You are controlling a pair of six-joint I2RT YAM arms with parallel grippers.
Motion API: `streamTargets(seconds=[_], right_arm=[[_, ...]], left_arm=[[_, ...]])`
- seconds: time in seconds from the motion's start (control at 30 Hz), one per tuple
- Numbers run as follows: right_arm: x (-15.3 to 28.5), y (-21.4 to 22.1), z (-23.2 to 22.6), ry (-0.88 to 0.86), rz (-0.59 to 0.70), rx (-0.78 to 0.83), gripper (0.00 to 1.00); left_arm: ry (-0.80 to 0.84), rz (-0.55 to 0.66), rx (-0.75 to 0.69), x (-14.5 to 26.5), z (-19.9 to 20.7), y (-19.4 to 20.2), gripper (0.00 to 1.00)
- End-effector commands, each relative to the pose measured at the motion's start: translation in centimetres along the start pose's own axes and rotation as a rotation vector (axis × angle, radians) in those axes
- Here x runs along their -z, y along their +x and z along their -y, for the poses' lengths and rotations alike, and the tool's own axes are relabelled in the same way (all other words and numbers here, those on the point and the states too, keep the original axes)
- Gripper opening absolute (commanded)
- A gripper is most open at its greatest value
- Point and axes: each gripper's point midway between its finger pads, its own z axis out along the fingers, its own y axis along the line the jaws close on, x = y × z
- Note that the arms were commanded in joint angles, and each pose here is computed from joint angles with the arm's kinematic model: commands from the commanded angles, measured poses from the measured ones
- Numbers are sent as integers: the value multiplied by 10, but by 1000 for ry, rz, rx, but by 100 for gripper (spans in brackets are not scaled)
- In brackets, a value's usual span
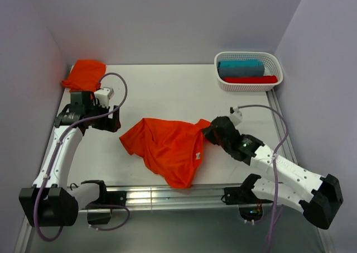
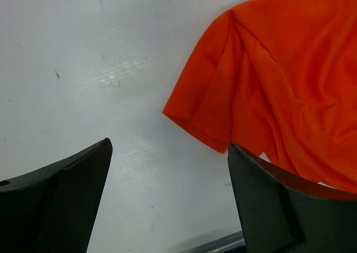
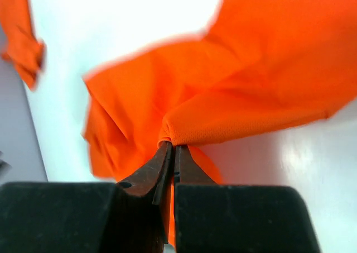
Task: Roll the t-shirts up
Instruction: Flatten the tshirt
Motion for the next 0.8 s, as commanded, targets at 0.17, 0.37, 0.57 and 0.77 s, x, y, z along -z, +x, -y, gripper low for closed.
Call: streamTargets(seconds=[0.17,0.37,0.57,0.77], right_arm=[[-14,-77,-3,146,102,167,0],[-30,-116,21,245,148,164,0],[-47,-142,29,328,151,187,0],[-46,-153,22,340,148,190,34]], left_arm=[[141,-112,-37,-24,13,3,81],[136,-222,-89,-54,15,19,72],[91,-323,-128,-85,12,34,68],[88,-401,-131,-105,10,53,66]])
